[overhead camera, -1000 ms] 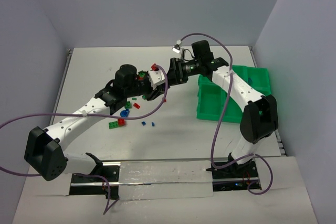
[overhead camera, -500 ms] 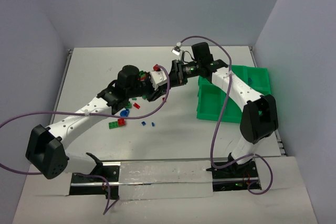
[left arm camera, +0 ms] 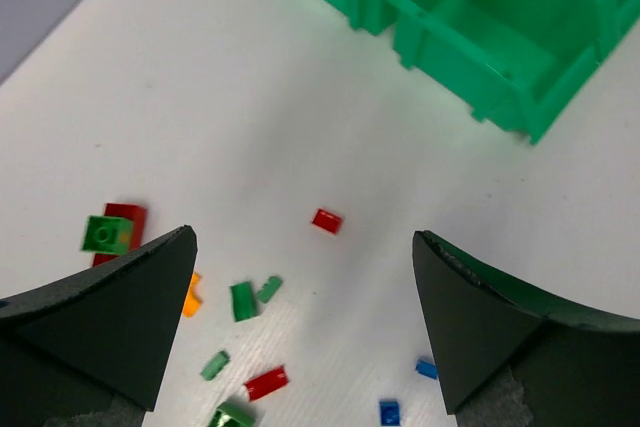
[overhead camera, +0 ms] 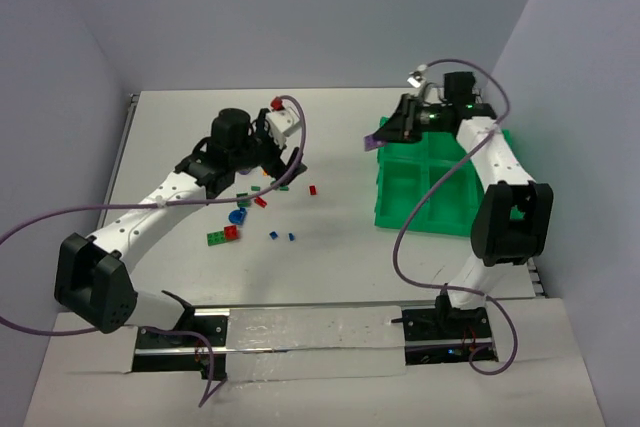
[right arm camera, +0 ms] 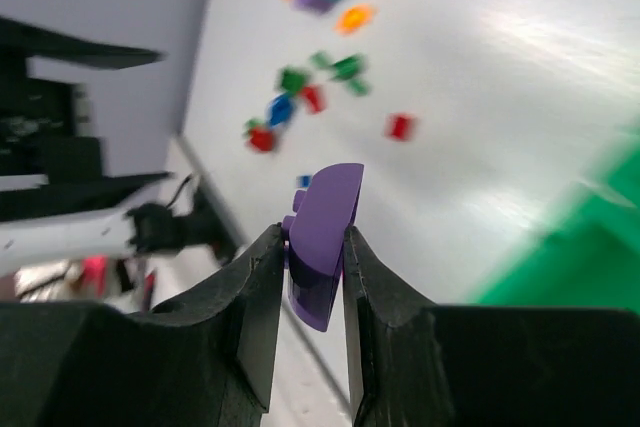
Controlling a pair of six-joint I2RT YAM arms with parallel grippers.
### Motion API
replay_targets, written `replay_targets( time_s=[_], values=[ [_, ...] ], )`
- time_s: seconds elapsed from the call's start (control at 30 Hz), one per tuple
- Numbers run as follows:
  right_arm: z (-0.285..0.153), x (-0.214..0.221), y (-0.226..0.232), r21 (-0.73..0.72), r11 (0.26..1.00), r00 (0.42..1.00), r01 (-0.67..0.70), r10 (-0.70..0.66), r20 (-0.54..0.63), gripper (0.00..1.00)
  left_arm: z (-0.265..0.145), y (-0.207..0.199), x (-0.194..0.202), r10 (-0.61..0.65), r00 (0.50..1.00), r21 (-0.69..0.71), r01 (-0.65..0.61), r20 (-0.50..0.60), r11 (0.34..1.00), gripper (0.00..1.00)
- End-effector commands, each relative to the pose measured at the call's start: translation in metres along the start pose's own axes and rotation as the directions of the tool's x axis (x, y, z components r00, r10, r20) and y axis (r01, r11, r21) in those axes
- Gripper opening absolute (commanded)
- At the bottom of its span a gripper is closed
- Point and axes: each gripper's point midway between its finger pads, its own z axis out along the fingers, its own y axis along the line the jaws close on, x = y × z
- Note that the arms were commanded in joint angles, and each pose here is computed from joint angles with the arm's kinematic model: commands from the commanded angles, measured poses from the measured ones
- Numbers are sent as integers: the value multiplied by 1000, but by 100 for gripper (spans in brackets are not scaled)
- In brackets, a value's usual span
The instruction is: Sort the legos into containers by color
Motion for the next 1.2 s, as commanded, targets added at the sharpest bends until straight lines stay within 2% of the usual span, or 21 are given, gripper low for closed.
replay_targets(
  time_s=[0.0,0.1,0.23,0.47,0.67,0.83,0.9,0.93,0.97,1.07,1.13,1.17],
  values=[
    [-90,-47,-67,308,950,986,51,-97,136,0,-11,15,-19,-51,999,-11,51,-12,999,99],
    [-140,-73,-118,539,841,972,43,-161,173,0,-9,26,-14,-140,989,-64,137,-39,988,99],
    [-155,-82,-157,638,769,975,31,-164,151,0,-2,41,-7,-206,975,-107,198,-77,974,99],
    [-144,-99,-200,683,730,978,19,-156,140,0,3,95,6,-359,932,-244,336,-52,909,99],
    [-132,-98,-222,737,674,980,47,-175,97,0,0,132,18,-411,912,-429,367,-12,825,99],
    [-122,-83,-242,783,618,986,72,-163,38,2,-2,144,33,-445,895,-474,382,-22,793,99],
    [-119,-78,-245,790,609,988,77,-154,22,9,-3,148,45,-454,889,-493,367,-64,789,99],
    [-119,-75,-247,791,607,989,75,-147,20,17,-5,155,50,-457,886,-516,356,-79,779,99],
    [-119,-74,-248,793,605,989,73,-144,19,19,-5,156,55,-458,884,-521,347,-96,780,99],
    [-118,-70,-249,793,605,991,71,-135,14,46,-11,169,79,-475,867,-543,328,-152,773,99],
    [-118,-68,-248,792,607,991,71,-133,13,56,-14,172,89,-474,863,-546,315,-176,776,99],
    [-118,-67,-248,791,608,991,70,-131,13,58,-15,172,92,-477,860,-546,315,-182,776,99]
  ],
)
